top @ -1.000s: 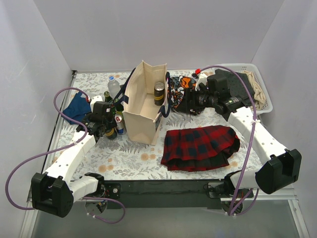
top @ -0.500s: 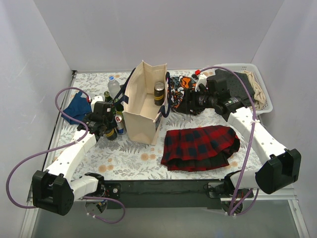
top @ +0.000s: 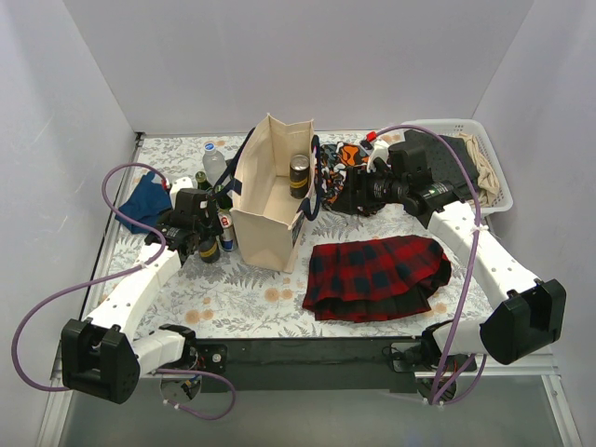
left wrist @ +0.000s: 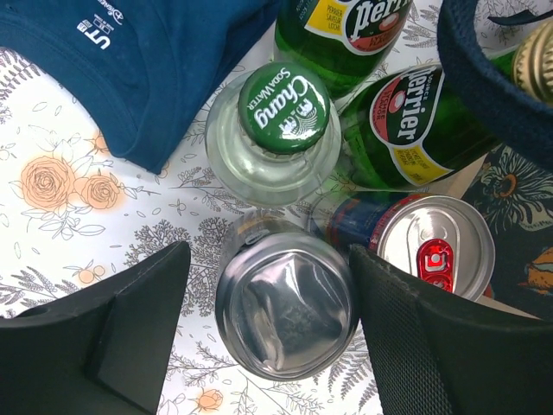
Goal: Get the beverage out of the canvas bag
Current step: Place the drink at the center of the board.
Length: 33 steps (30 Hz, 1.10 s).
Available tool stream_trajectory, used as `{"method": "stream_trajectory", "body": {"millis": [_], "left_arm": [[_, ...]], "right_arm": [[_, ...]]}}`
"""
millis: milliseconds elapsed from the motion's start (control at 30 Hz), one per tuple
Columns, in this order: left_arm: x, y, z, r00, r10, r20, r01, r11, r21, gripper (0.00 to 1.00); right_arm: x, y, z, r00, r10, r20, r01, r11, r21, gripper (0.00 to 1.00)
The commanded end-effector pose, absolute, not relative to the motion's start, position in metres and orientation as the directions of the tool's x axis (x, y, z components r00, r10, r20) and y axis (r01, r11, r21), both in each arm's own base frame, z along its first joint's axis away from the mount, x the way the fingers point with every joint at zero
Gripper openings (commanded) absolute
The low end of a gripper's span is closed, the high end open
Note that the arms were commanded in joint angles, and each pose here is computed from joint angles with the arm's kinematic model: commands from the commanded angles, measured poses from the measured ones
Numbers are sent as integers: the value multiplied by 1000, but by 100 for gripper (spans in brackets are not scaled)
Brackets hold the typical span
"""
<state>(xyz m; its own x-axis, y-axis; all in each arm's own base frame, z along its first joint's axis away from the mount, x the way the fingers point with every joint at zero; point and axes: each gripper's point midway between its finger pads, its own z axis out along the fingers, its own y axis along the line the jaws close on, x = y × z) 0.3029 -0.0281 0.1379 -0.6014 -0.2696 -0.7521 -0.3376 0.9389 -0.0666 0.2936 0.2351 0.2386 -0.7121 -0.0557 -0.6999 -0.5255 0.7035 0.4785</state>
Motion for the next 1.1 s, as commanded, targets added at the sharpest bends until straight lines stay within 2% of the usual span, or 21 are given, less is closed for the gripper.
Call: {"method": "stream_trajectory", "body": {"millis": [0, 367, 600, 733, 867, 900, 1067], "left_arm": [[310, -25, 159, -553, -275, -786, -349, 934, -82, 73], [310, -16, 202, -493, -272, -827, -369, 926, -85, 74], [319, -23, 282, -388, -269, -882, -310, 939, -150, 74], [330, -52, 351, -315, -268, -910, -126, 963, -239, 74], [346, -104, 381, -359, -221, -907, 145, 947, -288, 73], [346, -123, 383, -389, -205, -898, 243, 917, -315, 73], [374, -185, 386, -429, -122, -895, 428, 845, -320, 73]], "right_arm": [[295, 234, 245, -686, -50, -726, -543, 699, 465, 73], [296, 236, 245, -690, -54, -722, -546, 694, 469, 73], [298, 236, 244, -689, -54, -723, -544, 697, 467, 73], [299, 236, 245, -689, -52, -723, -543, 698, 467, 73], [301, 236, 245, -688, -51, -724, -541, 701, 465, 73], [302, 236, 246, -688, -51, -724, -540, 702, 464, 73], [303, 235, 246, -684, -47, -728, -535, 711, 457, 73]]}}
